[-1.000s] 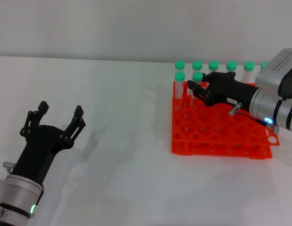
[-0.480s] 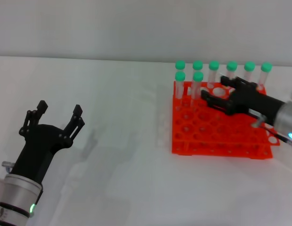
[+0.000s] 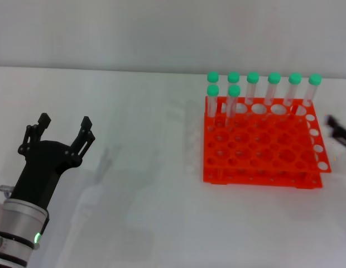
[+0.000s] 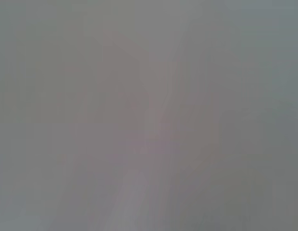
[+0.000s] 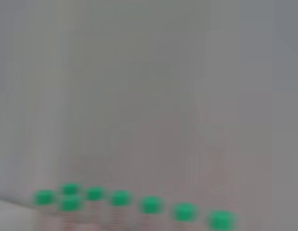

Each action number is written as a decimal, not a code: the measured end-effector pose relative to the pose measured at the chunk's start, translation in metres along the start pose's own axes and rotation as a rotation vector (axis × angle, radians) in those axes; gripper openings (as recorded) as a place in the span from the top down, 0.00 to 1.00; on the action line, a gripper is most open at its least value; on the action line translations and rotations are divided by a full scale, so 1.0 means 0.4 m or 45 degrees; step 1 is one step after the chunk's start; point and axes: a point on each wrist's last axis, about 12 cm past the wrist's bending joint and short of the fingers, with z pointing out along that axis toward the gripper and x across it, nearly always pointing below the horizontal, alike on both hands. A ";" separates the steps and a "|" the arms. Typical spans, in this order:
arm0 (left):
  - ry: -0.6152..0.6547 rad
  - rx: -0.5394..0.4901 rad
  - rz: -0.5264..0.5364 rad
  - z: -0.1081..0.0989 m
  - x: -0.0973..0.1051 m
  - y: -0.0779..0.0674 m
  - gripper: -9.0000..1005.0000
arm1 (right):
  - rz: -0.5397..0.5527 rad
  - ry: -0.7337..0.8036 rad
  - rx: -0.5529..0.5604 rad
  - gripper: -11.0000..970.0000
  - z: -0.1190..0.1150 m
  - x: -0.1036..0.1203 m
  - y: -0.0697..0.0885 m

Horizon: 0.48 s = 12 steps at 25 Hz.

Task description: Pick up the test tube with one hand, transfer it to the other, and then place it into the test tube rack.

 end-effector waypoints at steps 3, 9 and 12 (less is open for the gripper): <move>-0.006 -0.004 -0.029 0.009 -0.003 0.002 0.11 | -0.027 -0.030 0.147 0.18 -0.036 0.011 -0.024; -0.013 0.004 -0.076 0.034 -0.009 0.011 0.11 | -0.045 -0.007 0.307 0.15 -0.062 0.028 -0.051; -0.019 -0.003 -0.094 0.038 -0.011 0.013 0.11 | -0.057 0.004 0.329 0.13 -0.068 0.033 -0.054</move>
